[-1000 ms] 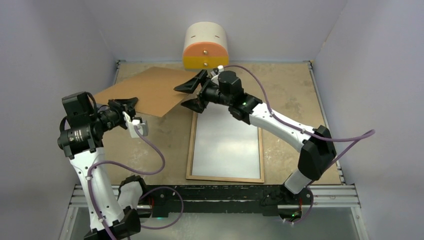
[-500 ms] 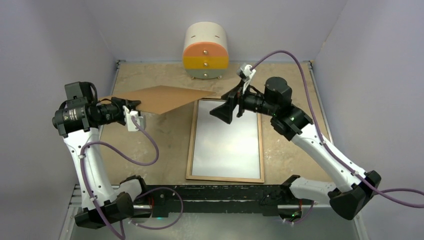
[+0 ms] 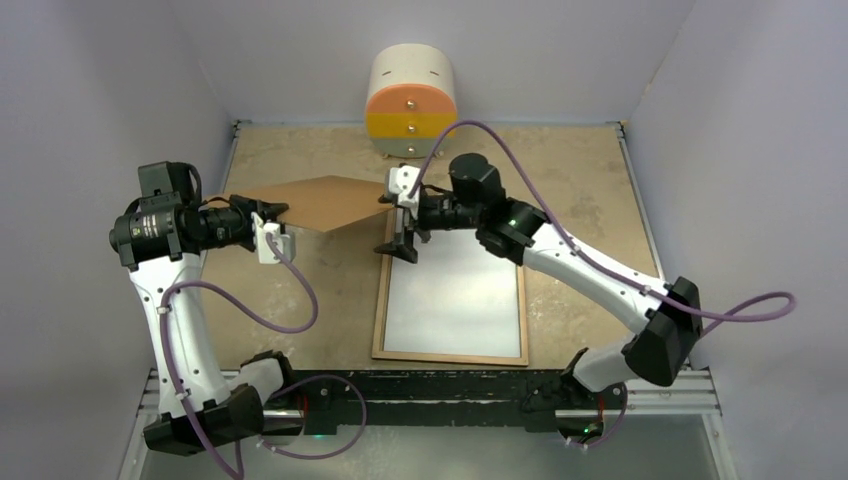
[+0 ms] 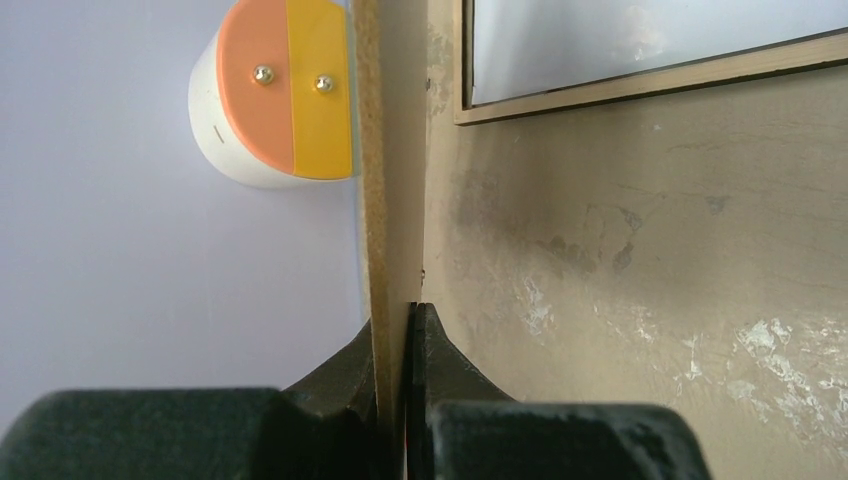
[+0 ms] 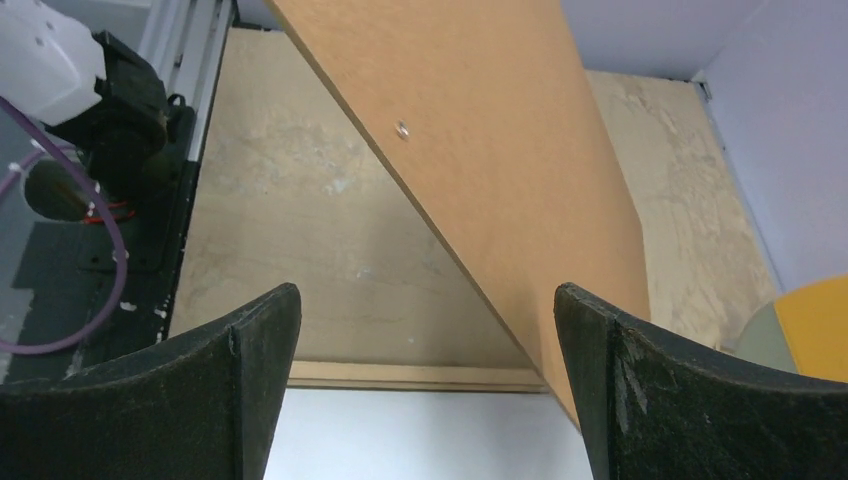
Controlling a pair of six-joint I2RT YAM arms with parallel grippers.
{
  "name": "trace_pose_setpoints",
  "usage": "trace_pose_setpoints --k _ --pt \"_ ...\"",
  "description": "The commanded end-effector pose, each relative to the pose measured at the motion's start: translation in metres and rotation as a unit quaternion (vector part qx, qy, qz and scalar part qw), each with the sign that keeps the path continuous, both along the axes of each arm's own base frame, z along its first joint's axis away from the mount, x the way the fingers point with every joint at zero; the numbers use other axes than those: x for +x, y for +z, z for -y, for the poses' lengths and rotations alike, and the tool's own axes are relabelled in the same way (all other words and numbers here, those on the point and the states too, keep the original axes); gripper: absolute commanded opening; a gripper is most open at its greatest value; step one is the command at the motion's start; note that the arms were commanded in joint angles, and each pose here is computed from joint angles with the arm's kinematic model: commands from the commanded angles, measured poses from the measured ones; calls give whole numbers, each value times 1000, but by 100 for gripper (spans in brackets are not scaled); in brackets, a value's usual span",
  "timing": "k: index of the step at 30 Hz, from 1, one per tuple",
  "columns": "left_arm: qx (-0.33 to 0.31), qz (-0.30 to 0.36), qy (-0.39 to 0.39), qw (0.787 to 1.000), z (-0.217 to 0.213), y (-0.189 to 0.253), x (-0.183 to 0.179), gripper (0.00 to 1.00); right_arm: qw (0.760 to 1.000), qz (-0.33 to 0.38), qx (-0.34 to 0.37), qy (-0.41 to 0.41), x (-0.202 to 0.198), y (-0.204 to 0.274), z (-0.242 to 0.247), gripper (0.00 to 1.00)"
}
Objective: Put the photo into the frame
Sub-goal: Turn over the photo frame item at the center of the board.
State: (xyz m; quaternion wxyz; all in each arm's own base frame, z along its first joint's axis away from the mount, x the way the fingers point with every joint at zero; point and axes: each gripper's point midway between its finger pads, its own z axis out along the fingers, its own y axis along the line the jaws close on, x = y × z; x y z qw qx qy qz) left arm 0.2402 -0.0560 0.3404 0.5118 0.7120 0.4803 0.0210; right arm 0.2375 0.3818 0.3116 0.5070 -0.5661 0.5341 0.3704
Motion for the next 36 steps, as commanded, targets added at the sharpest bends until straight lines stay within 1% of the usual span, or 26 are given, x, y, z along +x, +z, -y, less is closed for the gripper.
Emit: trace_pose_setpoints --k 1,4,5,6,7,11,13,14,16,17,18,19,21,23,24,25,26,27,28,29,31,32,34,36 --pt "-9 45 -29 999 11 19 1 0 995 101 11 -3 13 26 -20 96" --pt "-13 46 -30 998 12 21 0 0 993 114 4 -20 24 20 -34 93" --pt "-15 44 -29 998 13 21 0 0 993 115 1 -25 28 18 -38 89" --pt "-19 42 -29 999 13 22 0 0 993 118 -3 -28 31 15 -41 83" --pt "-20 42 -29 999 13 22 0 0 992 123 -5 -33 34 14 -44 74" --pt "-27 42 -28 998 14 27 2 0 990 137 -5 -37 38 13 -45 19" --pt "-33 46 -31 998 15 32 5 0 990 138 9 -42 38 21 -45 0" --pt "-43 51 -28 997 15 37 8 16 990 135 16 -47 38 25 -44 0" --pt "-83 59 -4 995 15 54 19 46 988 132 40 -66 40 36 -42 0" --pt "-103 76 9 992 14 68 25 68 988 124 62 -75 39 45 -40 0" --pt "-131 90 29 987 12 83 32 77 987 107 86 -81 35 55 -39 0" --pt "-160 113 54 979 8 102 40 80 985 105 104 -88 35 63 -37 0" --pt "-245 154 117 950 -4 137 50 83 983 80 137 -91 29 77 -35 0" --pt "-310 211 164 912 -20 170 51 85 980 58 161 -105 32 88 -34 0" --pt "-346 226 193 890 -30 184 53 86 978 45 167 -113 34 92 -35 0" --pt "-394 223 221 864 -40 200 54 86 977 28 169 -126 38 93 -35 0" --pt "-416 228 246 845 -51 215 56 88 972 2 174 -160 49 97 -34 0" --pt "-428 213 277 834 -61 219 65 88 964 -45 166 -204 63 91 -29 0" --pt "-439 191 308 822 -70 221 73 88 957 -80 166 -224 75 94 -25 0" --pt "-448 162 344 809 -83 217 89 89 954 -111 170 -220 81 98 -23 0" --pt "-453 117 400 788 -99 207 106 90 946 -170 187 -203 85 103 -14 0" --pt "-446 86 423 784 -103 193 112 90 939 -201 198 -197 88 104 -6 0" --pt "-433 56 444 783 -107 174 120 91 927 -253 212 -178 89 104 7 0" --pt "-423 32 463 778 -111 152 125 92 917 -293 208 -175 90 99 17 0"
